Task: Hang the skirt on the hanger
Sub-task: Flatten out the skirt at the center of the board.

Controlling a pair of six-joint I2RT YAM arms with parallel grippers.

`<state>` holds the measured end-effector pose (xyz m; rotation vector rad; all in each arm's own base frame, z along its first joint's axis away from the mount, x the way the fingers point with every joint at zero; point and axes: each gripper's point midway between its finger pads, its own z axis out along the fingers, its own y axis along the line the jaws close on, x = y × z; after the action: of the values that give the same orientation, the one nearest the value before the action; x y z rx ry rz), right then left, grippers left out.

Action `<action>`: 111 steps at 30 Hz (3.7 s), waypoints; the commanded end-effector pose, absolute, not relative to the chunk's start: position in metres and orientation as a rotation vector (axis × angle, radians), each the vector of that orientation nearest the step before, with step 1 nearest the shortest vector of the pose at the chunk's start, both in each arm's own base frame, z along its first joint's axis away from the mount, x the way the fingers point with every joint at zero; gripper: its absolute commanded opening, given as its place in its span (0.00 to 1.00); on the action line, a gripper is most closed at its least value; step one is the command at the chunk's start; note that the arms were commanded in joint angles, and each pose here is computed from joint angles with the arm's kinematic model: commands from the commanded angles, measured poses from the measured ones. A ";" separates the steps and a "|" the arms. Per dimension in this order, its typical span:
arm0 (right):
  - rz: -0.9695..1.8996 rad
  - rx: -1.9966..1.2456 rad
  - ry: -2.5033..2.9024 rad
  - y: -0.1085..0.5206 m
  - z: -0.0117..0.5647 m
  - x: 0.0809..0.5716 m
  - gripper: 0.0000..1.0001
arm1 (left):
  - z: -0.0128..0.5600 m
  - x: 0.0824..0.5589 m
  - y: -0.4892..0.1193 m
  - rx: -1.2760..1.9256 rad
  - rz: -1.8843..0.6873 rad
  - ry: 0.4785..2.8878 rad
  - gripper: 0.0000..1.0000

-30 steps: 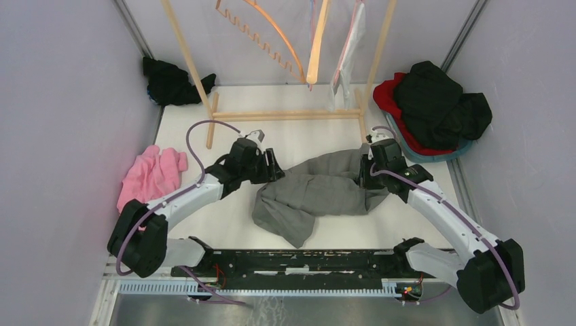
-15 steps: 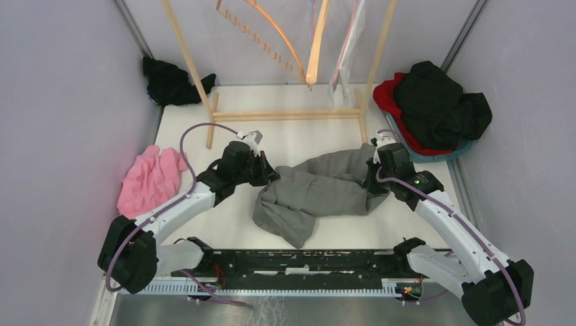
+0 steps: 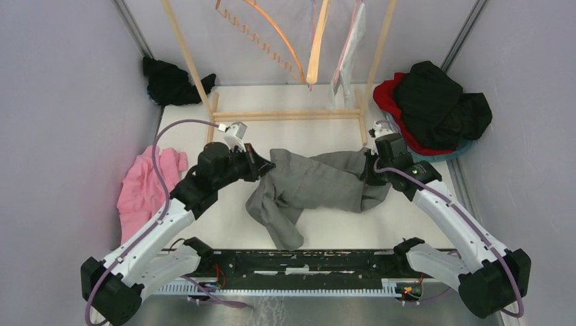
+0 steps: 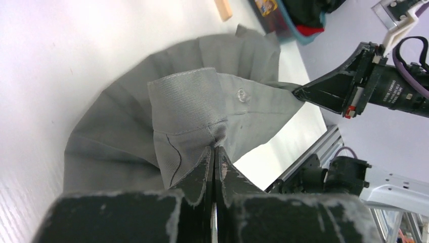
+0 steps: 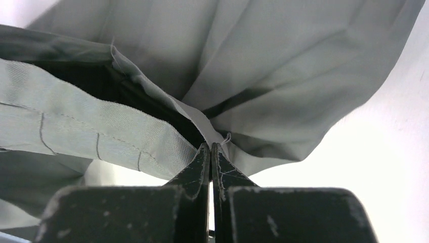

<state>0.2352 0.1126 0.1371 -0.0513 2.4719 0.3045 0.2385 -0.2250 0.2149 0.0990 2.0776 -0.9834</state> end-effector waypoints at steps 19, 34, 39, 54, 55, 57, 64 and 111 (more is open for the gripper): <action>0.413 -0.045 1.933 0.186 0.373 0.434 0.01 | 0.447 0.357 -0.174 -0.018 -0.756 1.467 0.03; 0.574 -0.097 2.084 0.182 0.202 0.333 0.01 | 0.263 0.243 -0.173 -0.025 -1.109 1.384 0.17; 0.573 -0.099 2.240 0.179 0.139 0.280 0.01 | 0.216 0.228 -0.162 -0.146 -1.076 1.581 0.33; 0.413 -0.122 2.362 0.150 0.128 0.221 0.22 | 0.120 0.214 -0.164 -0.239 -0.921 2.160 0.49; 0.384 -0.132 2.359 0.149 0.130 0.224 0.24 | 0.117 0.217 -0.166 -0.236 -0.896 2.202 0.50; 0.342 -0.157 2.344 0.148 0.134 0.233 0.29 | 0.116 0.220 -0.170 -0.208 -0.861 2.245 0.50; 0.301 -0.244 2.305 0.162 0.142 0.254 0.39 | 0.140 0.222 -0.184 -0.146 -0.823 2.236 0.52; 0.258 -0.561 2.242 0.212 0.161 0.298 0.45 | 0.096 0.265 -0.157 -0.195 -0.038 2.535 0.65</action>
<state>0.2836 0.1949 0.1408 -0.5559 2.3214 0.2028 0.2621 -0.1699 0.0934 -0.1603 2.5727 -0.1051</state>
